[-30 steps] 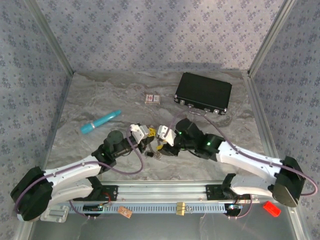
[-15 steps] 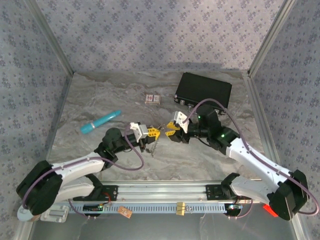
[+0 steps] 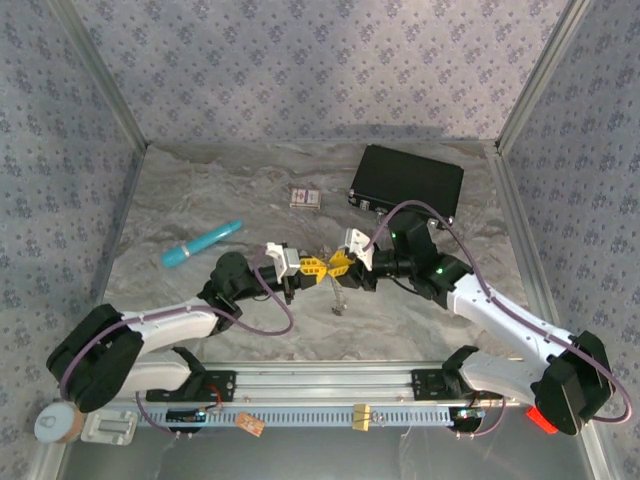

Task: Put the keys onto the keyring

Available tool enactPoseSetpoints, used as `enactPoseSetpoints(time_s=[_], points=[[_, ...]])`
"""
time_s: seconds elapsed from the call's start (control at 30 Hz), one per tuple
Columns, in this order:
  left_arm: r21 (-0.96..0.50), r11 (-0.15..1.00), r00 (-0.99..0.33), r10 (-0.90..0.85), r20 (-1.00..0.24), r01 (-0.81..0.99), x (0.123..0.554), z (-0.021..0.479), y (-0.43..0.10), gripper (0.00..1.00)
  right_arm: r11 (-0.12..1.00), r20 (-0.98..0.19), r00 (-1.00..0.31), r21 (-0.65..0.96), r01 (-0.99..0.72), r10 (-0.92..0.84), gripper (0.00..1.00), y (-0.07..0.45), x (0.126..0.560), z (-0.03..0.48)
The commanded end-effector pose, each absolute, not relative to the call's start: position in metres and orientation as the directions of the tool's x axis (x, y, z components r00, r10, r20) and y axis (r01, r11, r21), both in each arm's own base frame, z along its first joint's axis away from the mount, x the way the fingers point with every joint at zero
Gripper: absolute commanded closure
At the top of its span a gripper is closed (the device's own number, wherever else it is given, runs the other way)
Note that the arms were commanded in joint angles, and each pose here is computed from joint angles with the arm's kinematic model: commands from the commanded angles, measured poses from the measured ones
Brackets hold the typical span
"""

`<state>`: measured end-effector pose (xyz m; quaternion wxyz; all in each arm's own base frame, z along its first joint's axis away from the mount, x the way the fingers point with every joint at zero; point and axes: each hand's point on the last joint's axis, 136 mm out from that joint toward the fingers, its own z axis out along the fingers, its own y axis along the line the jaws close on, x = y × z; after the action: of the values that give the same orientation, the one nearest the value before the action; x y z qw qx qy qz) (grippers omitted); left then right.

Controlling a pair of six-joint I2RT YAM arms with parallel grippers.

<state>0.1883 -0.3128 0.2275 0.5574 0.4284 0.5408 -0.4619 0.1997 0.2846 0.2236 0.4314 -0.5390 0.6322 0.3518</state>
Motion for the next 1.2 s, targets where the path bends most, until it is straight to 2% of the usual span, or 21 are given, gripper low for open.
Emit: enactPoseSetpoints(time_s=[0.0, 0.27, 0.33, 0.4, 0.53, 0.63, 0.9, 1.17], points=[[0.037, 0.17, 0.061, -0.141, -0.988, 0.985, 0.184, 0.261, -0.314, 1.0, 0.144, -0.929, -0.035, -0.02, -0.989, -0.368, 0.77, 0.284, 0.195, 0.222], [0.021, 0.154, 0.042, -0.138, -0.99, 0.988, 0.183, 0.26, -0.316, 1.0, 0.111, -0.943, -0.022, -0.015, -0.994, -0.331, 0.92, 0.288, 0.191, 0.233], [0.015, 0.151, 0.035, -0.133, -0.991, 0.988, 0.183, 0.259, -0.317, 1.0, 0.107, -0.944, -0.019, -0.018, -0.994, -0.328, 0.99, 0.288, 0.191, 0.235], [0.002, 0.164, 0.022, -0.122, -0.992, 0.986, 0.186, 0.258, -0.317, 1.0, 0.11, -0.942, -0.022, -0.016, -0.994, -0.336, 1.0, 0.288, 0.191, 0.236], [-0.013, 0.226, 0.004, -0.073, -0.997, 0.974, 0.194, 0.251, -0.314, 0.72, 0.129, -0.913, -0.028, -0.028, -0.991, -0.407, 1.0, 0.284, 0.191, 0.232], [0.003, 0.247, 0.007, -0.015, -1.0, 0.969, 0.193, 0.243, -0.313, 0.67, 0.156, -0.872, -0.045, -0.036, -0.987, -0.487, 1.0, 0.28, 0.193, 0.222], [0.056, 0.249, 0.025, 0.128, -0.992, 0.967, 0.19, 0.224, -0.315, 0.67, 0.154, -0.783, -0.042, -0.07, -0.986, -0.62, 1.0, 0.278, 0.194, 0.207], [0.07, 0.215, 0.022, 0.219, -0.976, 0.974, 0.185, 0.205, -0.316, 0.69, 0.115, -0.755, -0.016, -0.079, -0.99, -0.656, 1.0, 0.284, 0.188, 0.202]])
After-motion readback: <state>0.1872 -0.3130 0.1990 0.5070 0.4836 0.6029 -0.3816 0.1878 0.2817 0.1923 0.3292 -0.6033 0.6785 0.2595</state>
